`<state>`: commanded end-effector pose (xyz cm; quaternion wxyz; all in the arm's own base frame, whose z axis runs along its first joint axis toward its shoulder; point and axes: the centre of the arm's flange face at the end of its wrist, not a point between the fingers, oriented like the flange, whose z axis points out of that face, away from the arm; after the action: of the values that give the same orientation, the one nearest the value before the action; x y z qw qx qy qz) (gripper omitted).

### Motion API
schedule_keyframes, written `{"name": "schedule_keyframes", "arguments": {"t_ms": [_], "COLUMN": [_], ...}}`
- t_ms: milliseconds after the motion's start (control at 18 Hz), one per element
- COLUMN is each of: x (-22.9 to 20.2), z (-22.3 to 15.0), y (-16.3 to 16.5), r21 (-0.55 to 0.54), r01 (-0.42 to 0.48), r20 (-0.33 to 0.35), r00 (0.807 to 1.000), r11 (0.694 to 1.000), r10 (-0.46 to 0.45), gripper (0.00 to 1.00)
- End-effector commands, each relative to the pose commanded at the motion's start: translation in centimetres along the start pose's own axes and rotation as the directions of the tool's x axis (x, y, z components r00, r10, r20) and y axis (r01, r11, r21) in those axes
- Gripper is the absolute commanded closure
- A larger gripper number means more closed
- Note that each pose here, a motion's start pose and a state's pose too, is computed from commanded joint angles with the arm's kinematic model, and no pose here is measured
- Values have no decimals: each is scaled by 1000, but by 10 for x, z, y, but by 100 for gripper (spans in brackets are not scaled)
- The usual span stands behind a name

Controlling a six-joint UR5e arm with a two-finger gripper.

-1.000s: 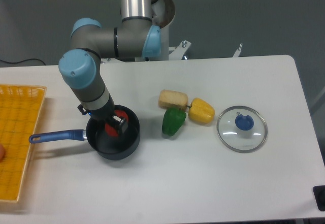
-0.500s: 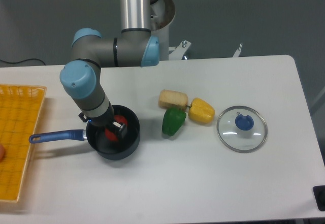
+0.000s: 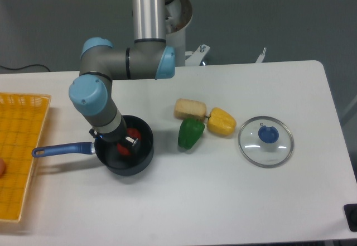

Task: Place the red pepper in the pot
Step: 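Lower the red pepper into the saucepan and open the gripper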

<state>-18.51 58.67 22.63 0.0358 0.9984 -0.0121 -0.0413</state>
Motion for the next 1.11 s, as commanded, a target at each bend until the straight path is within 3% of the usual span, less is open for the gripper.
{"name": "schedule_keyframes", "arguments": {"t_ms": [500,778,1111], "x": [0,0,-1], "z": [10,10,16], "y": [-1,-1,0], "r21": [-15,-15,-34], "r01": [1,-2,-1], "r20": [-5,-5,10], "r00": [1000,1000,1000], "r11": [1000,1000,999], "r10": [-1,2,2], "gripper": [91,63,51]}}
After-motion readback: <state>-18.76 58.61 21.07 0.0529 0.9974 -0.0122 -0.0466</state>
